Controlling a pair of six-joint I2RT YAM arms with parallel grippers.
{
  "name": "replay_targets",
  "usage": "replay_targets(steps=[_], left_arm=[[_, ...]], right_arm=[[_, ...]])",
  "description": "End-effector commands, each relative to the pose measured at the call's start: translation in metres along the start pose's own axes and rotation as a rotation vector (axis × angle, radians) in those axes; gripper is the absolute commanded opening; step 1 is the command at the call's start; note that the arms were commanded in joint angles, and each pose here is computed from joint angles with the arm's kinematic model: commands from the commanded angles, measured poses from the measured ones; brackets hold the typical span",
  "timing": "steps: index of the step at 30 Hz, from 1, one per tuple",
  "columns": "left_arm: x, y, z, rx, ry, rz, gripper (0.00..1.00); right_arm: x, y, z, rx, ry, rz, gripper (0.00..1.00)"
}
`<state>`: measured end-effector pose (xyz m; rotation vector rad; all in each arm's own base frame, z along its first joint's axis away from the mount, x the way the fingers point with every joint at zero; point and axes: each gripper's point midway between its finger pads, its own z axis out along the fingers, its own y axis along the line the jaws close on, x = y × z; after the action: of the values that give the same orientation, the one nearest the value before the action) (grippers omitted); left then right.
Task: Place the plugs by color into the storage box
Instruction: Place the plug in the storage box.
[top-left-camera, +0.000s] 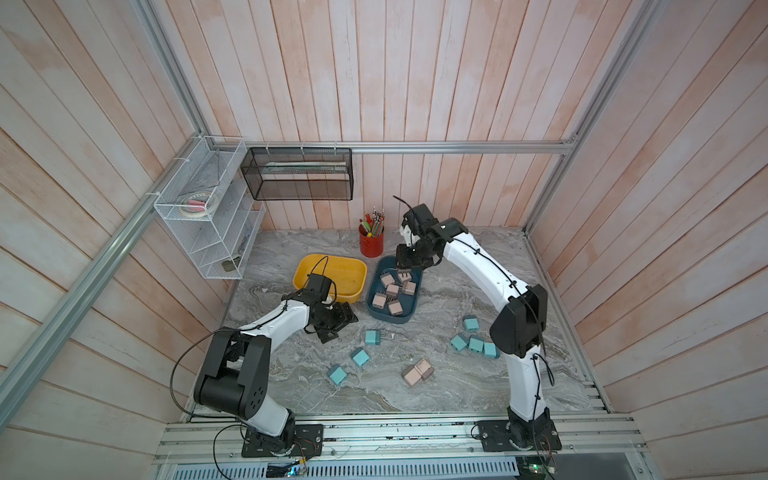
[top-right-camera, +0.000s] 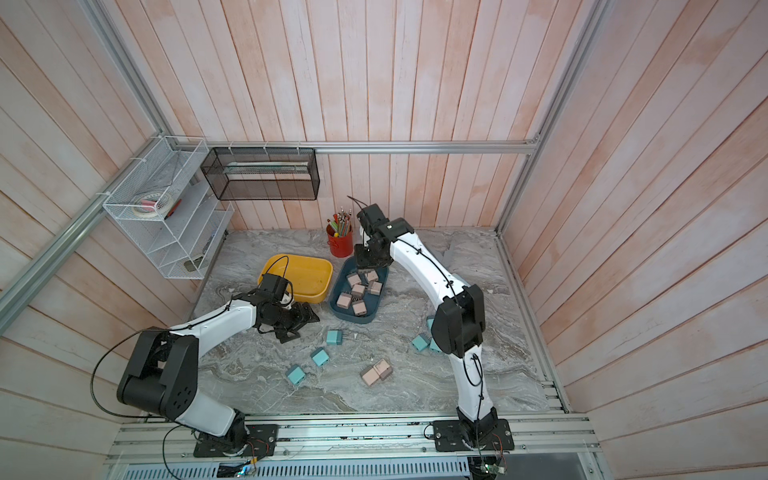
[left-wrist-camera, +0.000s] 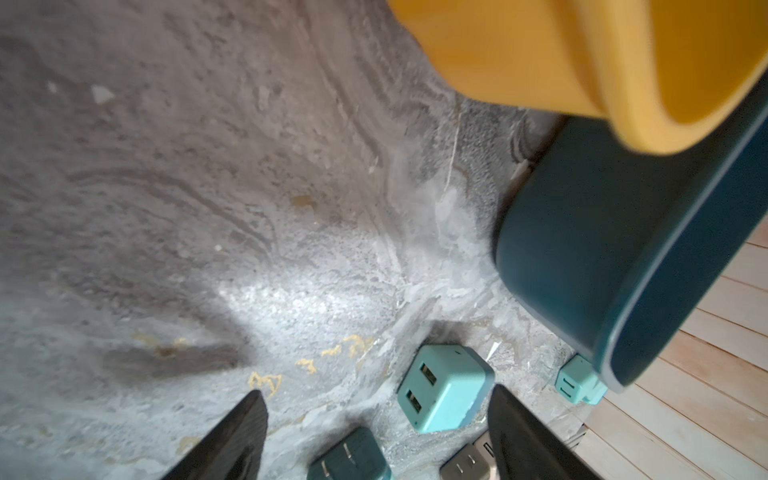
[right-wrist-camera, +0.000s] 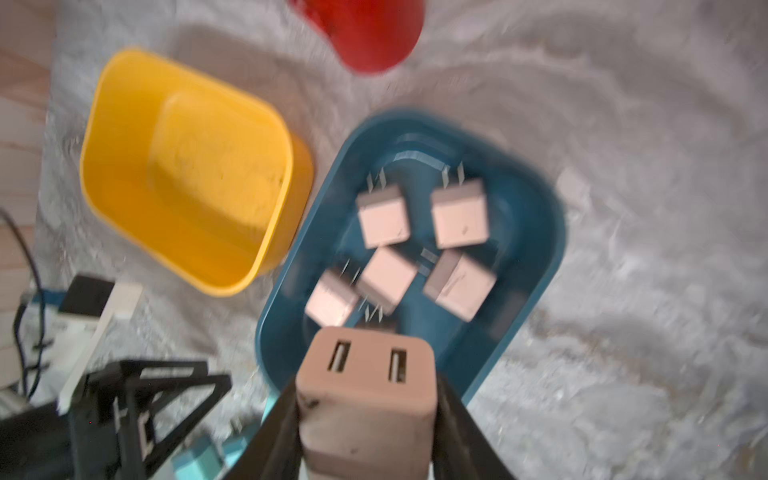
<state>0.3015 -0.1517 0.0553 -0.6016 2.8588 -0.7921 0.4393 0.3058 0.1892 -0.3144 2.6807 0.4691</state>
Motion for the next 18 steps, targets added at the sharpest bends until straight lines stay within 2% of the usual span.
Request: replay_targets(steps=[1, 4, 9, 15, 18], left_arm=[[-0.009, -0.009, -0.004, 0.015, -0.019, 0.002, 0.85], [-0.01, -0.009, -0.005, 0.012, -0.017, -0.001, 0.85], [-0.01, -0.008, -0.003, 0.009, -0.01, -0.008, 0.85], [-0.013, -0.011, -0.002, 0.003, -0.008, -0.005, 0.85], [-0.015, -0.012, -0.001, 0.004, -0.006, -0.006, 0.85]], right_arm=[[0.008, -0.023, 0.038, 0.039, 0.126, -0.053, 0.33], [-0.002, -0.031, 0.059, 0.036, 0.129, -0.045, 0.33], [0.004, -0.048, 0.098, 0.043, 0.141, -0.031, 0.33], [0.012, -0.06, 0.124, 0.063, 0.153, -0.034, 0.33], [0.017, -0.064, 0.135, 0.074, 0.168, -0.043, 0.37]])
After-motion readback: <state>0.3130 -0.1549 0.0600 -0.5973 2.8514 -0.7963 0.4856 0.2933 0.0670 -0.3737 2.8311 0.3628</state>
